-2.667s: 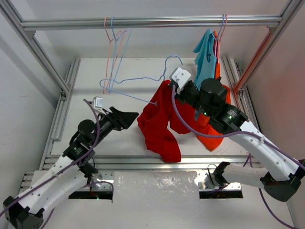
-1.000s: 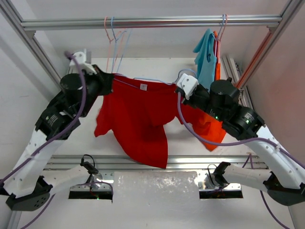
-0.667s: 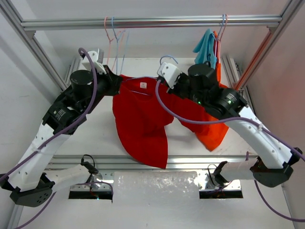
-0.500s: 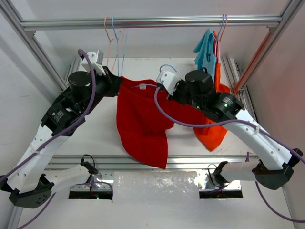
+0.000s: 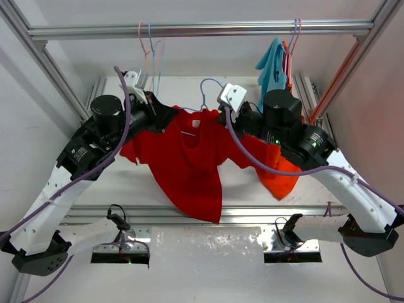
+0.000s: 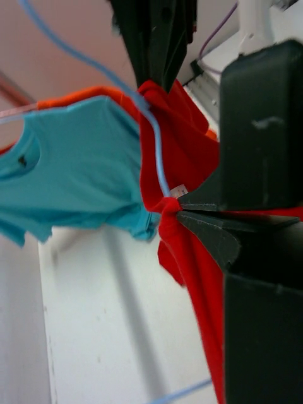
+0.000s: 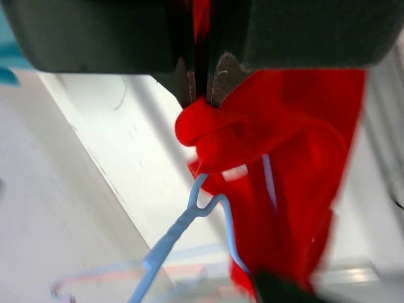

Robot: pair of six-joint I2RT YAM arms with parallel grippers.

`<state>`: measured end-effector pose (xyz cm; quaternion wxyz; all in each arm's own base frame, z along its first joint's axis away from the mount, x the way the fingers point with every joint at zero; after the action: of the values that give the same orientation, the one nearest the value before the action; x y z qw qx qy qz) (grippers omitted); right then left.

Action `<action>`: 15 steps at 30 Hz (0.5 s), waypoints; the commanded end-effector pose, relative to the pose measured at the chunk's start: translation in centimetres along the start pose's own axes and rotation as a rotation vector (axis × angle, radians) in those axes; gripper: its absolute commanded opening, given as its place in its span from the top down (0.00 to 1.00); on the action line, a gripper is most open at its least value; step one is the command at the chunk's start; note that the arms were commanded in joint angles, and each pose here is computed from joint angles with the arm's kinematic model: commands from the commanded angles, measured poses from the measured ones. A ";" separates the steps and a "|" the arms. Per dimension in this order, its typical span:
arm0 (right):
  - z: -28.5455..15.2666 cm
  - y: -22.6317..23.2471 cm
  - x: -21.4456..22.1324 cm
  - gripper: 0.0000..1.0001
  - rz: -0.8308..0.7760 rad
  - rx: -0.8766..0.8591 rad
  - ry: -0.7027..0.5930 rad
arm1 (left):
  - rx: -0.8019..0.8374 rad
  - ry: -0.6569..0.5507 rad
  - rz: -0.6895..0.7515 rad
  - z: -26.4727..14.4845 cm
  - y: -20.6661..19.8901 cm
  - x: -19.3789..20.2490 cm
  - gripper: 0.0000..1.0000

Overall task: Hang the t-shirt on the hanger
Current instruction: Place the T-shirt at the clothesline.

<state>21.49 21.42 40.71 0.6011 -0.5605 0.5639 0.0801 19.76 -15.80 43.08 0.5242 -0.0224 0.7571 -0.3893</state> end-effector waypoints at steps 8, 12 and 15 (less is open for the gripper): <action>0.7 -0.5 -5.4 1.00 0.066 -0.089 -0.294 | 0.286 0.100 0.124 -3.5 -3.4 0.2 0.78; 1.0 0.5 -4.0 1.00 0.067 -0.068 -0.302 | 0.256 0.053 0.231 -4.3 -3.1 -0.8 0.40; 0.9 0.8 -3.9 1.00 0.081 -0.078 -0.304 | 0.215 -0.021 0.272 -4.4 -3.0 -2.3 0.31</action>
<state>20.73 24.29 40.11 0.6040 -0.5633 0.5308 0.1900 16.48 -15.51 44.87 0.5245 0.1096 0.7359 -0.4139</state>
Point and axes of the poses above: each gripper's point midway between its finger pads, its own z axis out along the fingers, its own y axis along the line the jaws close on, x = y × z, the point moved 7 cm from there along -z, back along the fingers, and after that the axes turned 15 degrees about -z, right-handed, at the moved point
